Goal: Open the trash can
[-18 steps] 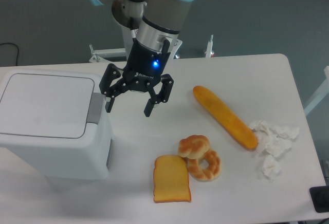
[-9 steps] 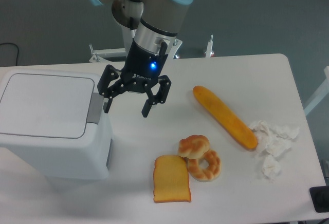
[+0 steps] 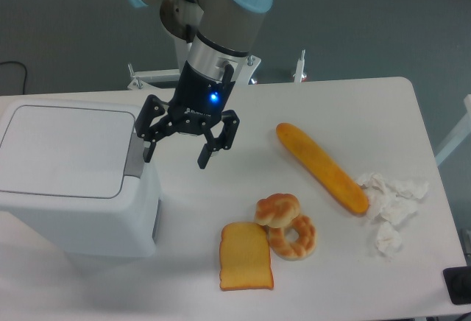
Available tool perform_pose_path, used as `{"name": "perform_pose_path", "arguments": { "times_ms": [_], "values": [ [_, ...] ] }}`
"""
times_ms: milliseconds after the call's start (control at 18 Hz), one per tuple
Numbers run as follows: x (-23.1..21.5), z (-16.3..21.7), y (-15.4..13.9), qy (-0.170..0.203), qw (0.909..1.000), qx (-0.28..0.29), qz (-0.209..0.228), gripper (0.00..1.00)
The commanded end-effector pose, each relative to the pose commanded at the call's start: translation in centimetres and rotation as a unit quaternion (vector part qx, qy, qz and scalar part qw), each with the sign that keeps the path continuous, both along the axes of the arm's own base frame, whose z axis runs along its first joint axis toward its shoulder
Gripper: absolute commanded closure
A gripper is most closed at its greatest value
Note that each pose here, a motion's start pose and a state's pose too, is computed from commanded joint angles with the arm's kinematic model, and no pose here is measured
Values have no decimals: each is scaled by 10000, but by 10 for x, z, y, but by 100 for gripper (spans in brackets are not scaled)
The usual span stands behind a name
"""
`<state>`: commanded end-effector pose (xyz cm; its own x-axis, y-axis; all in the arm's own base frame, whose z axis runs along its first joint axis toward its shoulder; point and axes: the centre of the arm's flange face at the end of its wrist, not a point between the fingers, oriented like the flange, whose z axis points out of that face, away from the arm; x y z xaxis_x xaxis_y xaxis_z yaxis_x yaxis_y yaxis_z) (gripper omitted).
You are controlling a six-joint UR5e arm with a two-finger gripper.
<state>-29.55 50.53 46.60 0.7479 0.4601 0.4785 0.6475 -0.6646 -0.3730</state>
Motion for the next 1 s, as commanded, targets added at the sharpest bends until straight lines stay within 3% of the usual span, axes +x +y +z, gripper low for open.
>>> {"name": "perform_pose_path", "arguments": {
  "times_ms": [1000],
  "values": [
    [2, -7, 1, -27, 10000, -32, -34, 0]
  ]
}}
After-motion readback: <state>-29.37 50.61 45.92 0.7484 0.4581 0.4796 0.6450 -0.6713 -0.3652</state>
